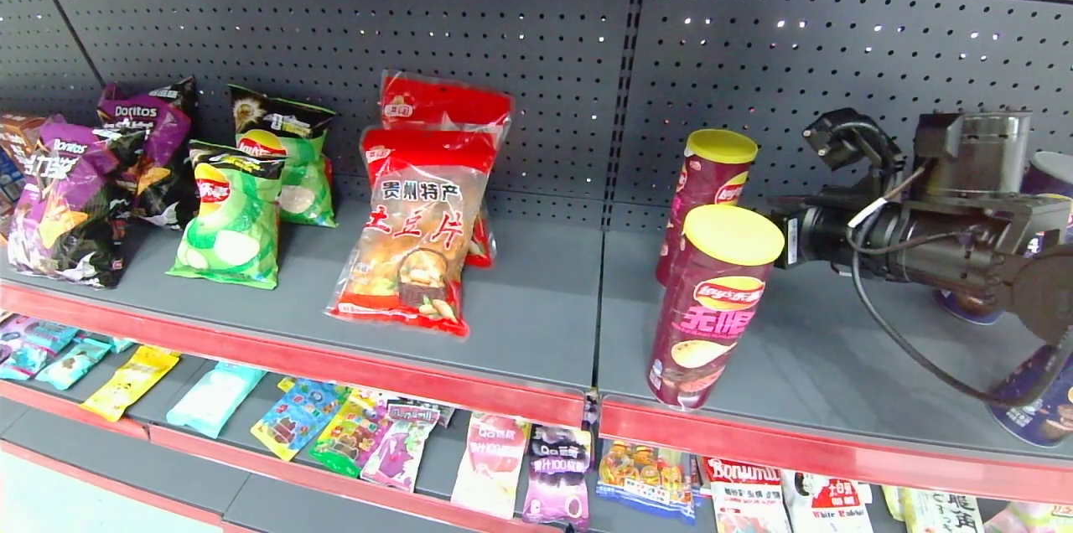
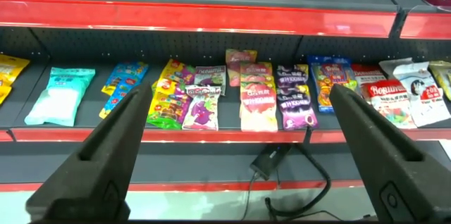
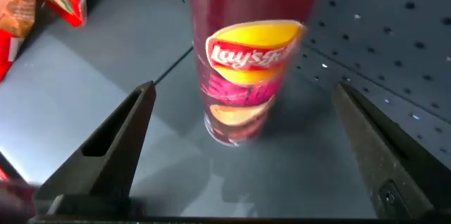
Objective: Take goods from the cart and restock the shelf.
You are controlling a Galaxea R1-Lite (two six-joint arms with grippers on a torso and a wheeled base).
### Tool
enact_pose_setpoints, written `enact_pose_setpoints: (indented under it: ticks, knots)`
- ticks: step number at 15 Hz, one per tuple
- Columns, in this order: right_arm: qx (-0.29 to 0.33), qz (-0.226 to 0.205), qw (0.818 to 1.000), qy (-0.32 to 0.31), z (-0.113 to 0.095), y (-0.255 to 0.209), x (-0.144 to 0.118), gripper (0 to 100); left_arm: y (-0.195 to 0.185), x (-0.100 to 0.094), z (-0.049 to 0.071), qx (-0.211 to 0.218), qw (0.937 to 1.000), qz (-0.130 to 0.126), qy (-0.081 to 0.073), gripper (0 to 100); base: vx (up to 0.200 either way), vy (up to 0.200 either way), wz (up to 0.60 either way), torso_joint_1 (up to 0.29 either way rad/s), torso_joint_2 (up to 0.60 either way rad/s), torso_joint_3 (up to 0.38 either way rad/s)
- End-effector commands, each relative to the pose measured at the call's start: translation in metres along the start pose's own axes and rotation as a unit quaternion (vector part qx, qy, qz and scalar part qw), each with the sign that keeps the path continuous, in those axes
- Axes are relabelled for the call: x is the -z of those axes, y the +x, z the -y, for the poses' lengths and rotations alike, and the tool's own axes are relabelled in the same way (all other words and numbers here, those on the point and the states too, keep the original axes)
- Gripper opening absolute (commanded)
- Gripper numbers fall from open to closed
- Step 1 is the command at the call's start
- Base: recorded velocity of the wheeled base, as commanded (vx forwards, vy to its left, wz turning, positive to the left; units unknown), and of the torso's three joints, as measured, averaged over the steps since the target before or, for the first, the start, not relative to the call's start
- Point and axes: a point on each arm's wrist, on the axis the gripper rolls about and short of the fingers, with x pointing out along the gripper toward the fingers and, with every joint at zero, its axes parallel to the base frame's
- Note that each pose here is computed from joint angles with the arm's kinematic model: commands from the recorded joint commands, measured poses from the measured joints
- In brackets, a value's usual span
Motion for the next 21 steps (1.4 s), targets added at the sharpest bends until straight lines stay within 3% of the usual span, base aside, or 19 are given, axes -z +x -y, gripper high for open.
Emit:
enact_pose_setpoints:
  ticks: [1, 3, 7, 10, 14, 15, 16, 19, 21]
  knots:
    - [0.014, 0.011, 1.000, 0.002, 0.001, -0.034, 0.002, 100, 0.000, -0.003, 0.000, 0.000, 1.0000, 0.000, 0.000, 100, 0.000, 0.000, 0.00, 0.000, 0.00, 0.000]
    - [0.019, 0.009, 1.000, 0.003, 0.002, -0.038, 0.004, 100, 0.000, -0.003, 0.000, 0.001, 1.0000, -0.002, 0.000, 100, 0.000, 0.000, 0.00, 0.000, 0.00, 0.000]
    - [0.087, 0.002, 0.996, 0.007, -0.003, -0.086, 0.023, 100, 0.005, -0.009, 0.001, 0.007, 0.9998, -0.020, 0.001, 100, 0.000, 0.000, 0.00, 0.000, 0.00, 0.000]
    - [0.162, 0.008, 0.987, 0.007, -0.011, -0.129, 0.040, 100, 0.015, -0.033, 0.004, 0.033, 0.9982, -0.051, 0.001, 100, 0.000, 0.000, 0.00, 0.000, 0.00, 0.000]
    - [0.161, 0.012, 0.987, 0.005, -0.026, -0.174, 0.064, 100, 0.029, -0.051, 0.006, 0.048, 0.9952, -0.085, 0.012, 100, 0.000, 0.000, 0.00, 0.000, 0.00, 0.000]
    - [0.159, 0.009, 0.987, 0.007, -0.029, -0.185, 0.070, 100, 0.033, -0.055, 0.006, 0.051, 0.9943, -0.091, 0.019, 100, 0.000, 0.000, 0.00, 0.000, 0.00, 0.000]
    - [0.159, 0.008, 0.987, 0.005, -0.037, -0.210, 0.082, 100, 0.041, -0.058, 0.007, 0.062, 0.9910, -0.114, 0.034, 100, 0.000, 0.000, 0.00, 0.000, 0.00, 0.000]
    - [0.166, -0.009, 0.986, 0.005, -0.048, -0.248, 0.101, 100, 0.059, -0.063, 0.009, 0.085, 0.9863, -0.137, 0.035, 100, 0.000, 0.000, 0.00, 0.000, 0.00, 0.000]
    - [0.172, -0.020, 0.985, 0.008, -0.051, -0.260, 0.108, 100, 0.071, -0.068, 0.010, 0.086, 0.9862, -0.137, 0.035, 100, 0.000, 0.000, 0.00, 0.000, 0.00, 0.000]
